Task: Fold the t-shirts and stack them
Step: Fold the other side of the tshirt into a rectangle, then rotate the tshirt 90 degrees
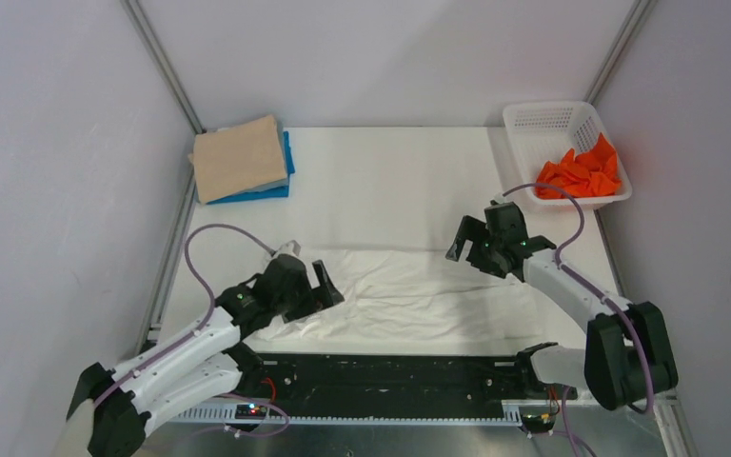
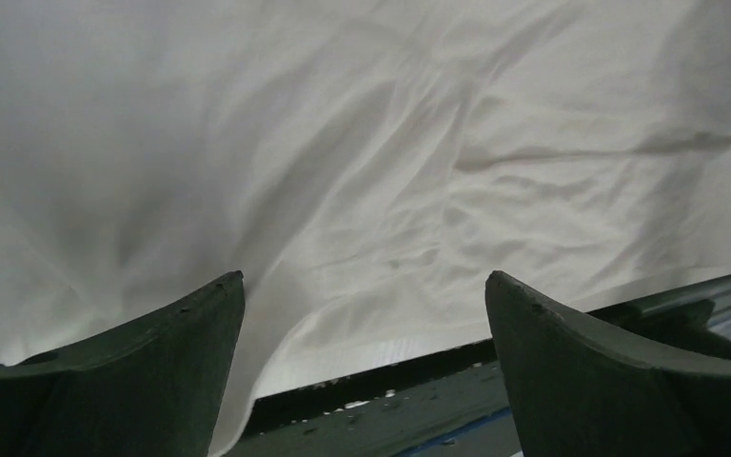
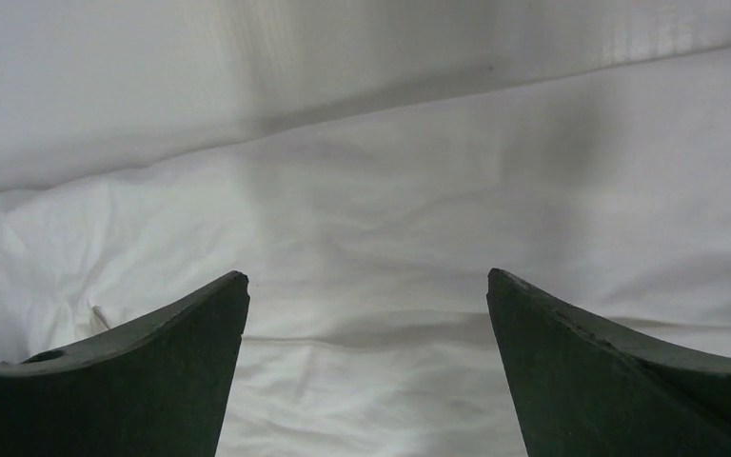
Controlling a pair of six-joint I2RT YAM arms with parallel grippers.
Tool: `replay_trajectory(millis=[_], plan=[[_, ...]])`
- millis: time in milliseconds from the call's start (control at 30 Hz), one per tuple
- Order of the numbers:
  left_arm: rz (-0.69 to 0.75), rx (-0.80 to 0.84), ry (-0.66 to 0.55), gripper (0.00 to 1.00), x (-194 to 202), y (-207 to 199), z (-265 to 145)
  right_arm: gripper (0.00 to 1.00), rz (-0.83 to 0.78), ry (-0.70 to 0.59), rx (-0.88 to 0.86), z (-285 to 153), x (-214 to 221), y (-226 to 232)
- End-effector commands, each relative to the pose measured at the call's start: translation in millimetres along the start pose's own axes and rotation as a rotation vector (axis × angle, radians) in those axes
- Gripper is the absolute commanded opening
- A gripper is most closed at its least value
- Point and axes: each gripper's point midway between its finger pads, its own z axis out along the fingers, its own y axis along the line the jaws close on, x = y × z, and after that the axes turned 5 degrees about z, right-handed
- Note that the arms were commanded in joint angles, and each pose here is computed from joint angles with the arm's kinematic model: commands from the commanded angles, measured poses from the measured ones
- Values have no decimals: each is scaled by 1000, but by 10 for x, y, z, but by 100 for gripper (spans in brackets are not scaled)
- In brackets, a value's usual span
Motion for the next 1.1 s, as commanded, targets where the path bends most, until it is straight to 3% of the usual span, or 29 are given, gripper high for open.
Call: replay_trajectory(millis=[0, 100, 200, 400, 533, 733, 1067], plan=[[-43, 64, 94, 100, 405, 101, 98, 100, -23, 27, -63, 171, 10, 128], [-115, 120, 142, 100, 714, 248, 99, 99, -14, 38, -7, 224, 45, 12], [-154, 201, 119, 100, 758, 219, 52, 100, -10, 18, 39, 221, 22, -75], [-156, 290, -133, 100, 177, -31, -219, 99, -14, 3, 54, 203, -1, -100], [-99, 154, -232, 100, -216, -49, -271, 99, -20, 0, 50, 197, -5, -93], [-59, -182, -129, 100, -398, 179, 230, 99, -5, -1, 93, 263, -5, -182], [-83, -320, -15, 100, -808, 235, 1138, 99, 87, 147, 122, 413, 509, -314]])
